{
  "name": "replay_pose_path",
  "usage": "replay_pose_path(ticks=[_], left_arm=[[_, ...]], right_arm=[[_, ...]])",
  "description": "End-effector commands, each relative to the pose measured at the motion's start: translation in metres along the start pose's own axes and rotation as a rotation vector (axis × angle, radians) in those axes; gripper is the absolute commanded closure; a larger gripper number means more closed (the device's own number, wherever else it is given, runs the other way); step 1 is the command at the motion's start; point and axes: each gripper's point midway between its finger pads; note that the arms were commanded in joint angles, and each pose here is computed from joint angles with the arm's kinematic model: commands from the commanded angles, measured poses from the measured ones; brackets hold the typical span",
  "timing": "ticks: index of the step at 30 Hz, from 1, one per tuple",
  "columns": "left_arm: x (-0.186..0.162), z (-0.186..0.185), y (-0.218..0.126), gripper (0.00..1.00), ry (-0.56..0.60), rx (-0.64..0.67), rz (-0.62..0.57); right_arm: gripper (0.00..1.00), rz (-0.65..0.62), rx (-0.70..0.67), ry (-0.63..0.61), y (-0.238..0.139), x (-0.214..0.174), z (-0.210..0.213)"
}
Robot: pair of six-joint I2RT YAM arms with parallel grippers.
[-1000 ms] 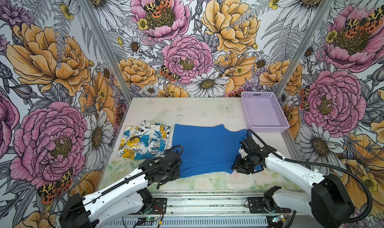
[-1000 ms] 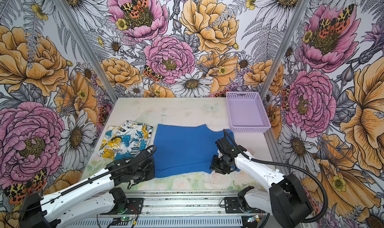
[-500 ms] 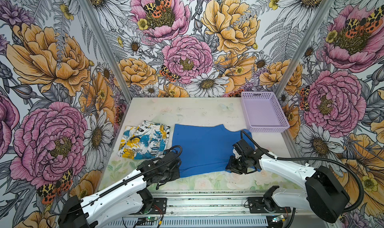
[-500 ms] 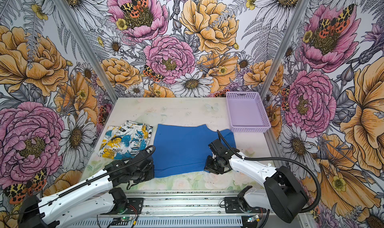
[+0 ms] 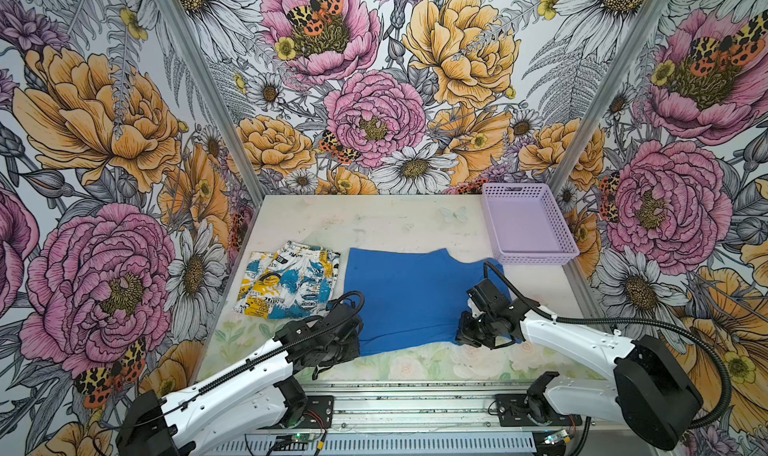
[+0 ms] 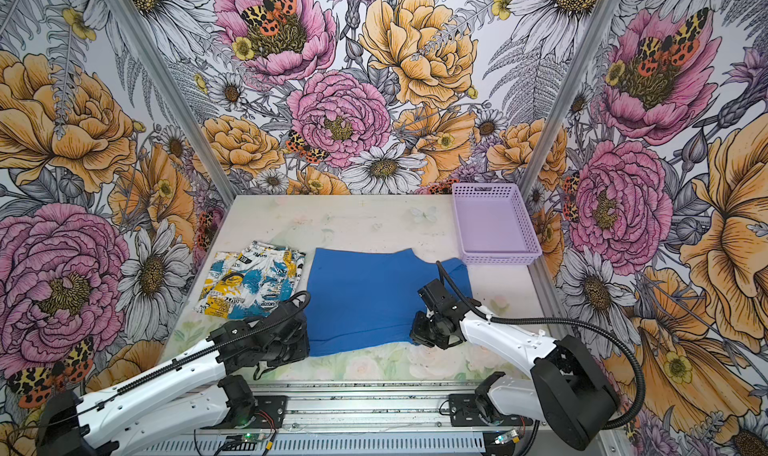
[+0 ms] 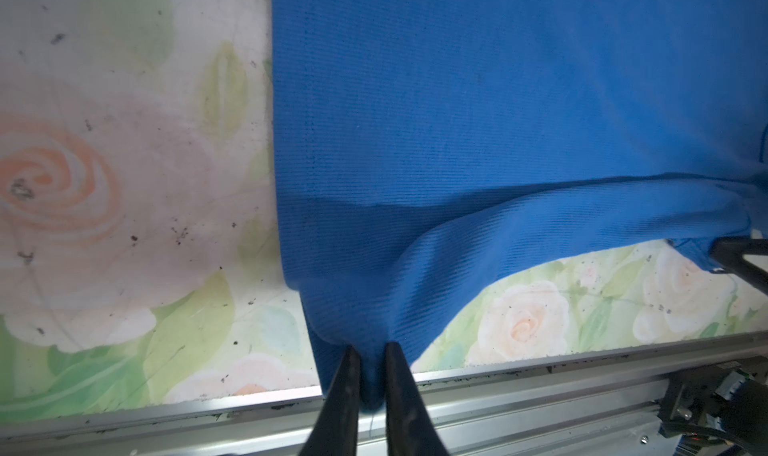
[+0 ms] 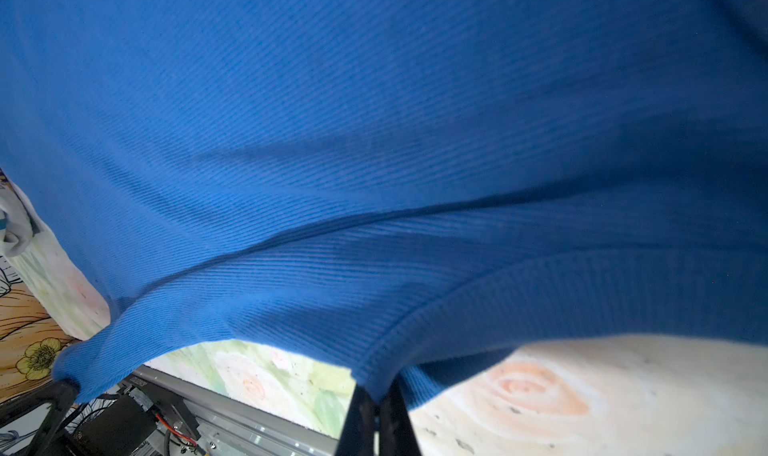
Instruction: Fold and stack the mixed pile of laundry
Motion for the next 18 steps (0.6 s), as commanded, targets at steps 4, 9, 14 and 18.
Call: replay_pose_path(ticks=[4, 9, 14, 18], left_arm=[[0.001, -0.001, 0.001, 0.77, -0.005, -0.009, -0.023], [0.0, -0.001, 0.001, 0.77, -0.013, -0.01, -0.027], [-0.009, 0.003, 0.005, 0.79, -0.018, -0.003, -0.015], [-0.01, 0.008, 0.007, 0.8, -0.042, 0.014, -0.018]], right_arm=[[1.0, -0.007, 0.021, 0.001, -0.007, 0.001, 0.009], [1.0, -0.01, 0.021, 0.004, -0.007, 0.002, 0.01], [1.0, -0.007, 0.02, 0.006, -0.007, 0.004, 0.01], [1.0, -0.008, 0.017, 0.021, -0.007, 0.005, 0.006]])
Point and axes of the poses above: each gripper's point midway between its finger pads, its own y axis out along the fingers, its own z axis along the line the jaws close on, x = y × z, and after that the axes turned 10 degrees about y, right-handed
